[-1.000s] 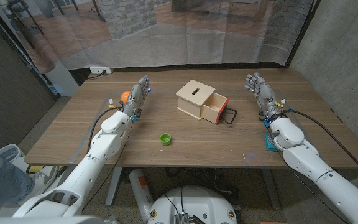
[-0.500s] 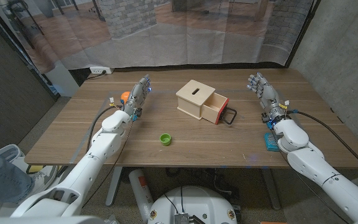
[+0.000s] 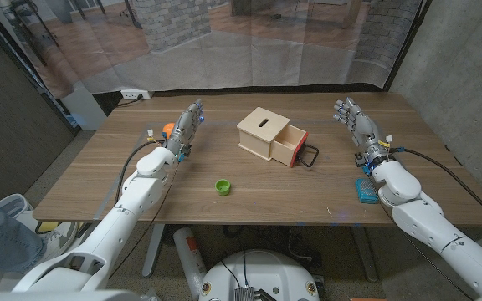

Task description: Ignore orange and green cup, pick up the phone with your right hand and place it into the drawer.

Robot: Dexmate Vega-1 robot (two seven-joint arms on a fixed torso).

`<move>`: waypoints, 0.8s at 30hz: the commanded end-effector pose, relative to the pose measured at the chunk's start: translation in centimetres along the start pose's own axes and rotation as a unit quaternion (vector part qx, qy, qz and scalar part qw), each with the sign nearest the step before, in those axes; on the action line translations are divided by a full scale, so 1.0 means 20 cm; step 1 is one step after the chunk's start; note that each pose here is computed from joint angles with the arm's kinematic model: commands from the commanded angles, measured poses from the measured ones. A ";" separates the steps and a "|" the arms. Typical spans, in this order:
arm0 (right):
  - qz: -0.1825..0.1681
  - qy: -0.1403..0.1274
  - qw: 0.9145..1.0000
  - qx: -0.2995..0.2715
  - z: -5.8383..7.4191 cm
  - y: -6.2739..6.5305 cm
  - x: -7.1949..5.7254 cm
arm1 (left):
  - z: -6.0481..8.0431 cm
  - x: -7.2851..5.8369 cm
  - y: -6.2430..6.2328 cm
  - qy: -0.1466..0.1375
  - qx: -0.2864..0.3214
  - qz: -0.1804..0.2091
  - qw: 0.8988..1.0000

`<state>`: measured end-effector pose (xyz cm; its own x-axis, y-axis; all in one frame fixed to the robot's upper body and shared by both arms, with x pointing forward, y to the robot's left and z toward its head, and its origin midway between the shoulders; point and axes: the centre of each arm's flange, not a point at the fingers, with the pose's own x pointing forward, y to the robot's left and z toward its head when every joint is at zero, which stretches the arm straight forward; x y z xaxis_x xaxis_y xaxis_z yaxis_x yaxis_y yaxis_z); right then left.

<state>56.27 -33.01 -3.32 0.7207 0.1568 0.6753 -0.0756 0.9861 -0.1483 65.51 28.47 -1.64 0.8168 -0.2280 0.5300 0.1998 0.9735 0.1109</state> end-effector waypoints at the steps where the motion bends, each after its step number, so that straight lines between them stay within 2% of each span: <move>1: 0.005 -0.004 1.000 -0.014 0.02 0.00 -0.04 | 0.00 0.00 -0.01 0.003 0.002 -0.001 1.000; 24: -0.005 -0.009 0.999 -0.031 0.03 -0.03 -0.13 | 0.00 0.00 -0.03 0.001 -0.001 -0.002 1.000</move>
<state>54.74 -33.54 -4.22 0.7106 0.1594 0.6853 -0.0409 0.9817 -0.1860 65.47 28.07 -1.60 0.8177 -0.2324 0.5266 0.2019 0.9726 0.1156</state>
